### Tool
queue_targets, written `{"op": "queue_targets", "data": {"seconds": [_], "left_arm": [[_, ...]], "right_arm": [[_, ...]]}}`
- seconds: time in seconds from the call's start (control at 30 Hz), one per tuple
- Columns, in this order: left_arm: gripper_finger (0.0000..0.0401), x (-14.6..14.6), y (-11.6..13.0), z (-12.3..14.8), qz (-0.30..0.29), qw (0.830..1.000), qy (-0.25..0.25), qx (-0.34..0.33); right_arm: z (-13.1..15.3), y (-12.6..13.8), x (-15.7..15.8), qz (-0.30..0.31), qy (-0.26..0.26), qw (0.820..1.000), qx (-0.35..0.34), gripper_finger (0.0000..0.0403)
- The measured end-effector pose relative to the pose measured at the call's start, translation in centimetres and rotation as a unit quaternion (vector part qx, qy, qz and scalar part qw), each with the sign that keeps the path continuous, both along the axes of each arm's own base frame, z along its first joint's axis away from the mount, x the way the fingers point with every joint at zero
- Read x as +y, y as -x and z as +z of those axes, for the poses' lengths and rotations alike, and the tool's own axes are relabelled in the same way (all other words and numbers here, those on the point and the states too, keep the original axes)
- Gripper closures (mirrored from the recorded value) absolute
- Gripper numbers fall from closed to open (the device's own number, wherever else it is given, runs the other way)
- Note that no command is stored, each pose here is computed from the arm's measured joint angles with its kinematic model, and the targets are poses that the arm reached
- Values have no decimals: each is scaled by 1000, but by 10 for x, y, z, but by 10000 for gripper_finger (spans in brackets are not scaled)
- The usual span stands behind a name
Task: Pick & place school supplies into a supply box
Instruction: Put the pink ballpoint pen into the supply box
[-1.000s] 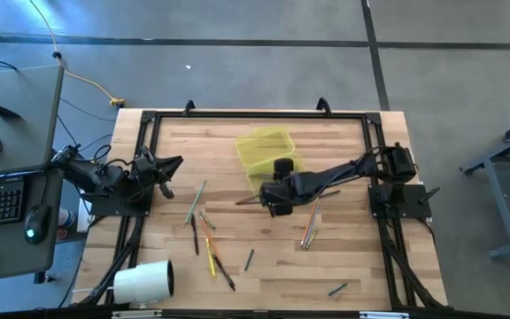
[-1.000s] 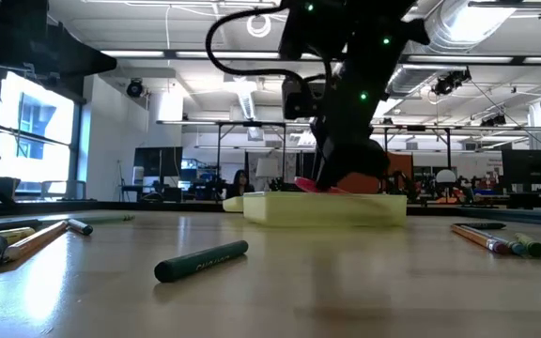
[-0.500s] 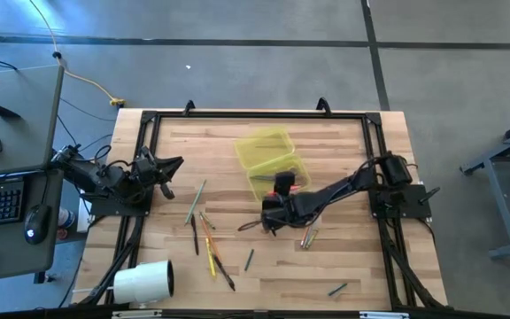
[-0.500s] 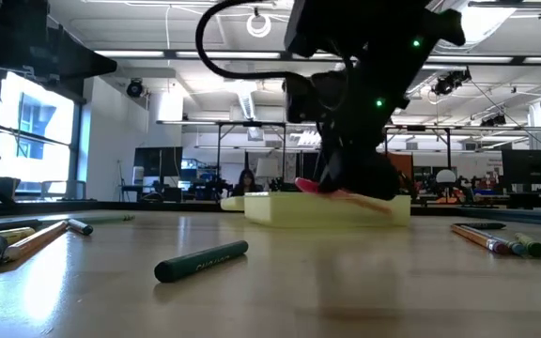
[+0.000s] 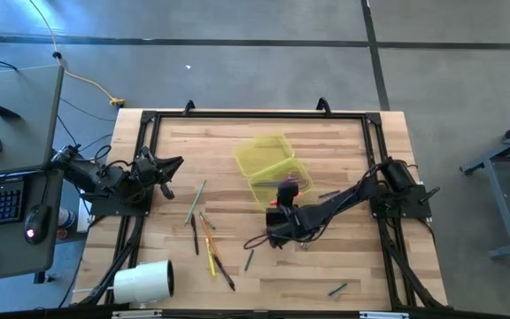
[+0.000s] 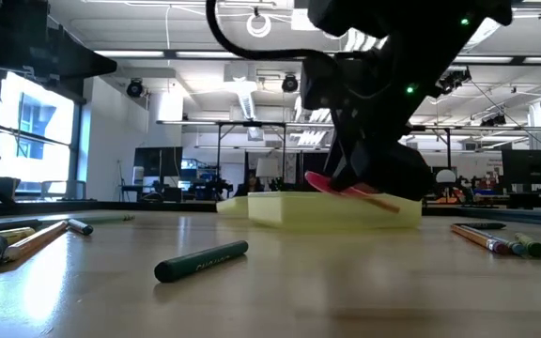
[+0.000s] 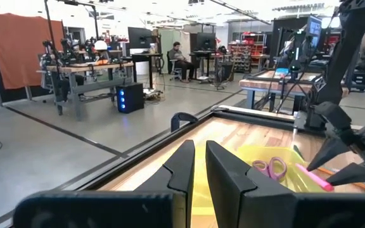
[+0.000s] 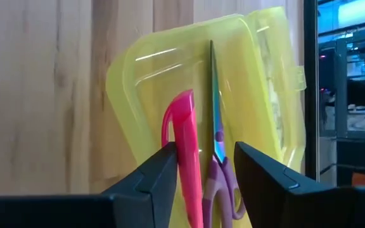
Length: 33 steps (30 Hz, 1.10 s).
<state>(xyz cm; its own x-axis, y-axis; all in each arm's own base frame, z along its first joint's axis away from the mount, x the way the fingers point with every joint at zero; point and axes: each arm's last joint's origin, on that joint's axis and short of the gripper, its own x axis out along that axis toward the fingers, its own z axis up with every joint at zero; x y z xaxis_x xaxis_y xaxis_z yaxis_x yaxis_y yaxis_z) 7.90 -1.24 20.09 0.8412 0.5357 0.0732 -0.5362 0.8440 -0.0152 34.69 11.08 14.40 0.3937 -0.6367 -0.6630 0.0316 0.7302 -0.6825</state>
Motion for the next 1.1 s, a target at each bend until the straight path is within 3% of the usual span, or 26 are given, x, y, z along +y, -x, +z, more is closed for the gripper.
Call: {"op": "queue_targets", "data": {"seconds": [0.27,0.4,0.47,0.57,0.73,0.9,1.1], "left_arm": [[327,0,0,0,0,1000,2,-2],[327,-1,-1,2,-29,999,5,-16],[327,-3,-1,7,-64,997,10,-40],[327,-4,1,16,-104,990,17,-89],[327,-5,-2,18,-102,989,28,-102],[327,-11,-16,11,-78,993,56,-72],[327,-21,-38,11,-58,997,12,-52]], "right_arm": [[2,6,16,26,52,998,-8,260],[5,-4,-1,-15,79,996,-49,260],[5,-10,-16,-44,56,995,-63,260],[2,-19,-39,-83,-27,993,-75,260],[3,-35,-66,-120,-129,976,-129,261],[8,-43,-71,-83,-107,981,-141,261],[19,-52,-70,-63,-94,982,-154,260]]}}
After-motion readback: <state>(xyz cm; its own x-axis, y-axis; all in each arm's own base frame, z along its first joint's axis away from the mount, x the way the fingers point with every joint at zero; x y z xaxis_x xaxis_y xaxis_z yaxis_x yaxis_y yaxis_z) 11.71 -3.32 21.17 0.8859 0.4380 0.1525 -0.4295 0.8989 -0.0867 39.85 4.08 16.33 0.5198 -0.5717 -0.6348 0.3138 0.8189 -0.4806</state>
